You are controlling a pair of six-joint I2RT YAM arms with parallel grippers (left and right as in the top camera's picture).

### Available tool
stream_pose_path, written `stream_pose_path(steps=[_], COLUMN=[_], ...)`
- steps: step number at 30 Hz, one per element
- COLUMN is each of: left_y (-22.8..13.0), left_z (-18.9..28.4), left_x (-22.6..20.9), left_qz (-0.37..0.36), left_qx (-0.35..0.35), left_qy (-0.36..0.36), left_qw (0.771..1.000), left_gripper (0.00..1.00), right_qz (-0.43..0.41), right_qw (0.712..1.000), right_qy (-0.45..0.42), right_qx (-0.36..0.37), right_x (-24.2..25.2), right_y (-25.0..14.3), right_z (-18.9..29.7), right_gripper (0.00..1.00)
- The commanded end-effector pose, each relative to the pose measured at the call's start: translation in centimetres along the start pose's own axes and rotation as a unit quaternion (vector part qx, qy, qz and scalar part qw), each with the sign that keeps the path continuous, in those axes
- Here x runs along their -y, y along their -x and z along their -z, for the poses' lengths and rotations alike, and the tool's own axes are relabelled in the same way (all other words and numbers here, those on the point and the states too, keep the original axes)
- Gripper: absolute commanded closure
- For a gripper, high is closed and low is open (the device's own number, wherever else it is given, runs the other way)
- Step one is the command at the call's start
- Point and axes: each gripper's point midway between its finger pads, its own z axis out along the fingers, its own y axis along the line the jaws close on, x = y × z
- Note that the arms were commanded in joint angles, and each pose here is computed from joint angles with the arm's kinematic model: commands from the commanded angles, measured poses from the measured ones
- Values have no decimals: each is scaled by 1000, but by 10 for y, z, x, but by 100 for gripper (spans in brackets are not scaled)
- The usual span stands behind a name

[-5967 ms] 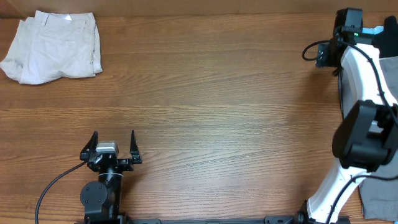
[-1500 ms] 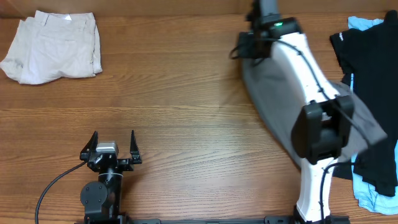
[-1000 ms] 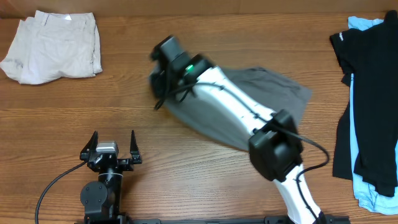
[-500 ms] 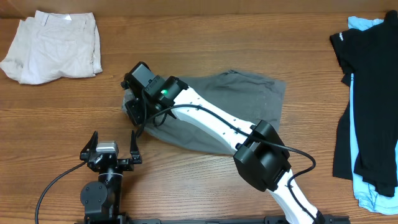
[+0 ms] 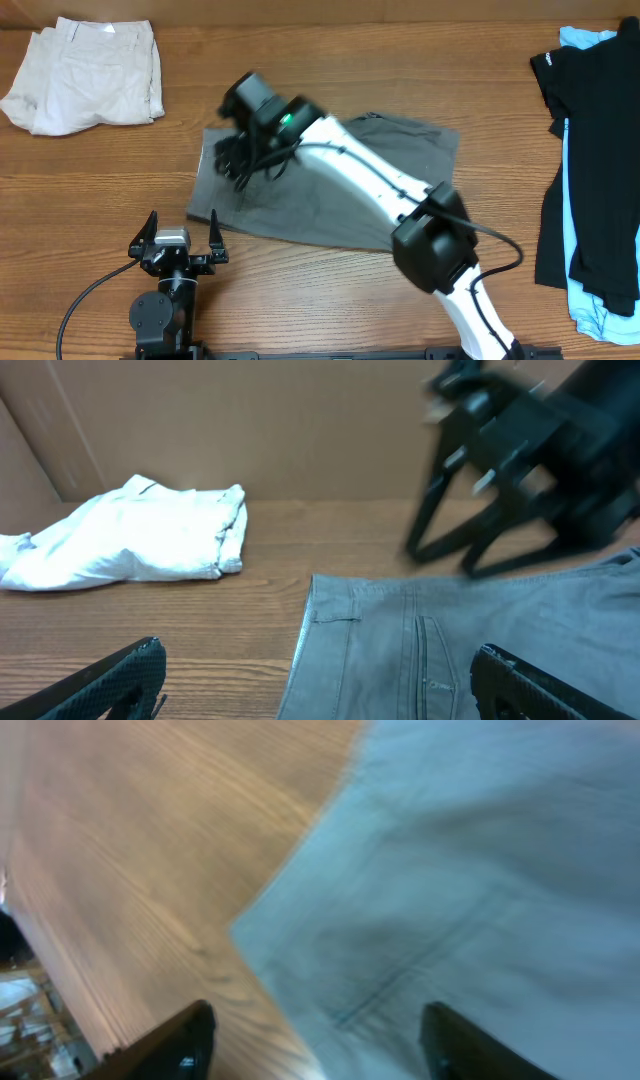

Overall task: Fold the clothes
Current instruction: 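Drag the grey shorts leftward onto the table center with the right gripper, then release the shorts and lift the right gripper at the top right corner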

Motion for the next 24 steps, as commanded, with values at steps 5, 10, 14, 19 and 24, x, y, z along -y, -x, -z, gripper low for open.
stream_pose_path(steps=[5,10,14,19,24], left_y=[0,0,0,0,0], left_z=[0,0,0,0,0], left_x=[-3,-3,-3,-3,-3], left_qz=[-10,-10,-10,-10,-10], left_qx=[3,3,3,3,3], left_qy=[7,7,7,7,7], left_qw=[1000,1000,1000,1000,1000], left_gripper=[0,0,0,0,0], right_qz=[-130,-259,-332,-387,-422], right_qw=[987,948,915,892,873], right_qy=[-78,-182,-220,-223,-224], right_qx=[54,-22,-59,-71,-95], right_x=[116,215,264,305,325], right_y=[31,-28,-66,-93,-121], right_z=[130,173,195,197,180], right_gripper=[27,51,63,66,80])
